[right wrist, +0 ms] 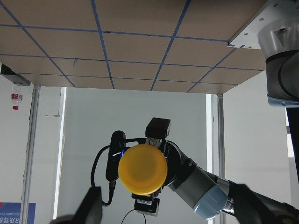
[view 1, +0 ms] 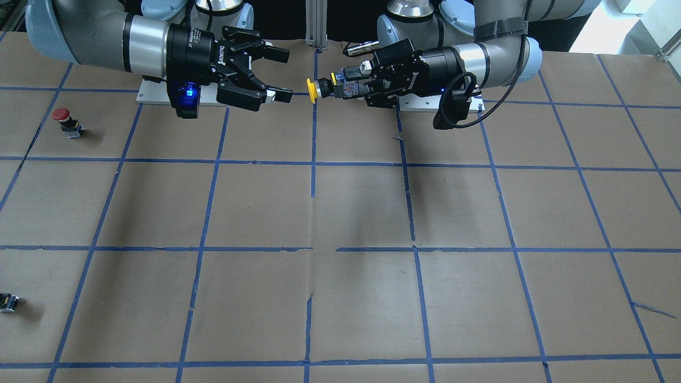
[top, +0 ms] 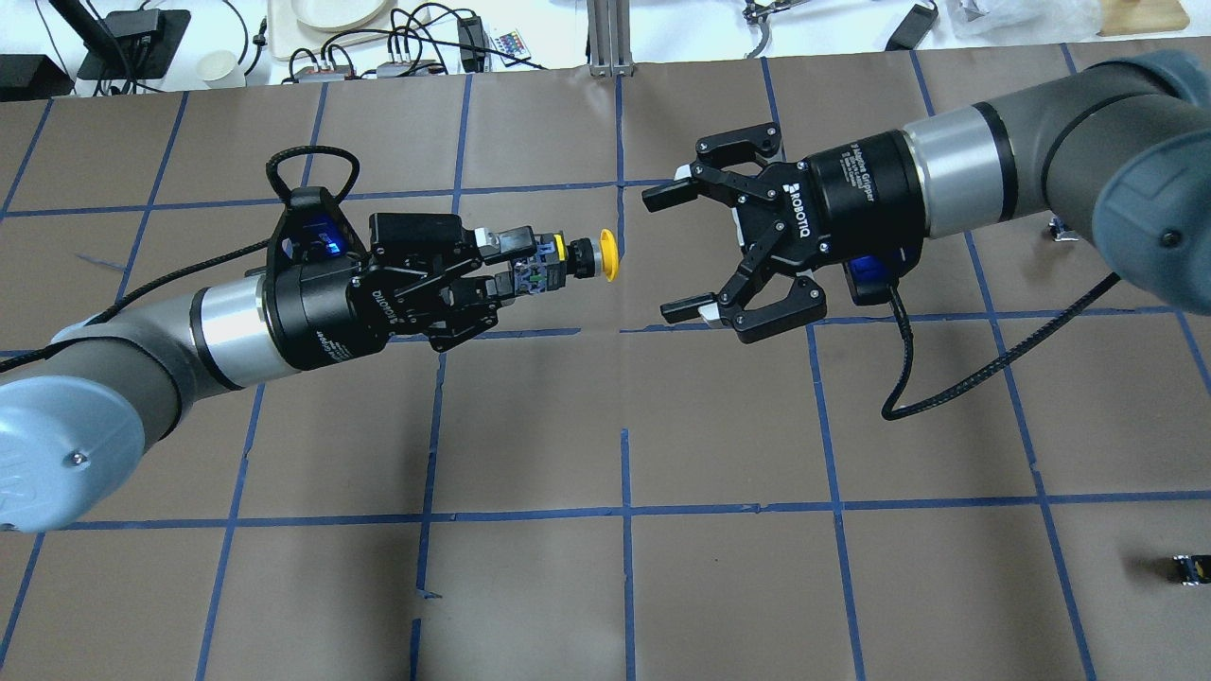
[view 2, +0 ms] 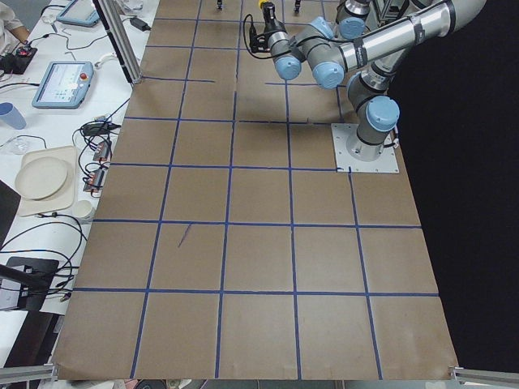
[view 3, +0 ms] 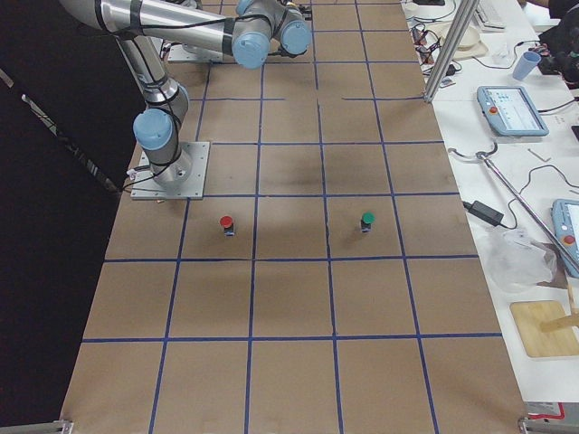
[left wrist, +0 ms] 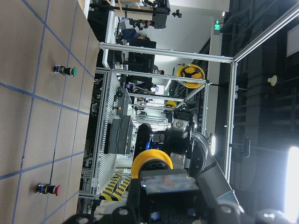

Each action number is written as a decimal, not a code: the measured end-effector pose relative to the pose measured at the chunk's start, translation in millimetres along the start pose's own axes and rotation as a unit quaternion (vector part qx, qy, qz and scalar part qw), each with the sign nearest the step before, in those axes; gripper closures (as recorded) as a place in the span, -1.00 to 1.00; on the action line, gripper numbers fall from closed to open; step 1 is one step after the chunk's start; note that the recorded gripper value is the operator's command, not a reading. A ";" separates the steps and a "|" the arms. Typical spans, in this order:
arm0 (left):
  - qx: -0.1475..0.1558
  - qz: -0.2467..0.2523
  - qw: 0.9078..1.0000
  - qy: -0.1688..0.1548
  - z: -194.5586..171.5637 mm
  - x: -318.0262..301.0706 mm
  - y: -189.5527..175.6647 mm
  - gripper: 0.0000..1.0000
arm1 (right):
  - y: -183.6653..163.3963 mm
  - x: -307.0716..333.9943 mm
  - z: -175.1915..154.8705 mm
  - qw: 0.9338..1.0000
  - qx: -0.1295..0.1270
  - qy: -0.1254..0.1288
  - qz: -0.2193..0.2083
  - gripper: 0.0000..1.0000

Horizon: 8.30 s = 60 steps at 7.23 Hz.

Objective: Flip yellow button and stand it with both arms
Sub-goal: 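Close the right gripper on the button's yellow cap near the left gripper, then open the left gripper and pull it back while the right gripper withdraws the button, then carry the button with the right gripper toward the far table edge, cap up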

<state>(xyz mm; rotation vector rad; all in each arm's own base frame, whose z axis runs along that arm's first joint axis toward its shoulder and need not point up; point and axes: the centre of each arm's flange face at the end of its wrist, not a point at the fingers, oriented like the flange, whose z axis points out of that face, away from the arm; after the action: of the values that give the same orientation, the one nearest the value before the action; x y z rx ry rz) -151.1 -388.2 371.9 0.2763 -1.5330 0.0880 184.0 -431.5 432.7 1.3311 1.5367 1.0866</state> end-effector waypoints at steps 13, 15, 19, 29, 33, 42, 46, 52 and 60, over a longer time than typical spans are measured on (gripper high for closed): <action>-0.001 -0.001 1.000 0.000 0.5 -0.2 -0.2 0.89 | -11.7 -6.4 40.9 0.999 -0.018 0.037 0.011 -0.88; 0.000 -0.001 1.000 0.000 0.5 0.1 0.0 0.89 | -9.6 -6.0 41.3 0.999 -0.017 0.038 0.009 -0.53; -0.002 0.000 1.000 -0.002 0.5 0.5 0.7 -0.30 | -9.4 -9.3 38.3 0.999 -0.017 0.035 0.005 0.93; -0.003 -0.043 0.994 -0.099 -30.8 12.4 -26.5 -0.99 | -7.0 -30.5 -43.7 0.990 0.126 0.047 -0.030 0.97; 0.000 0.014 0.925 -0.379 -81.3 34.7 -78.2 -0.99 | -43.9 -21.5 -161.1 0.943 0.279 0.118 -0.138 0.97; -0.053 0.133 0.704 -0.696 -18.5 163.9 -164.7 -0.99 | -158.4 -1.4 -286.7 0.543 0.300 0.482 -0.619 0.97; -0.054 0.123 0.707 -0.695 -16.9 156.0 -176.6 -0.99 | -219.2 30.4 -319.4 0.374 0.265 0.529 -0.715 0.96; -0.056 0.067 0.709 -0.700 -19.1 168.3 -122.4 -0.99 | -291.7 33.2 -354.6 0.270 0.226 0.507 -0.787 0.91; -0.046 0.078 0.699 -0.709 -20.3 175.2 -127.8 -0.99 | -316.5 31.9 -361.0 0.226 0.218 0.479 -0.820 0.68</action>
<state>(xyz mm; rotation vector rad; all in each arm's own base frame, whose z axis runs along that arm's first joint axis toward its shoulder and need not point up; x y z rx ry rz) -94.8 -527.2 529.8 0.0895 -3.1196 -0.1159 -255.1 -457.4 237.7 -1.5291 2.6339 -0.3542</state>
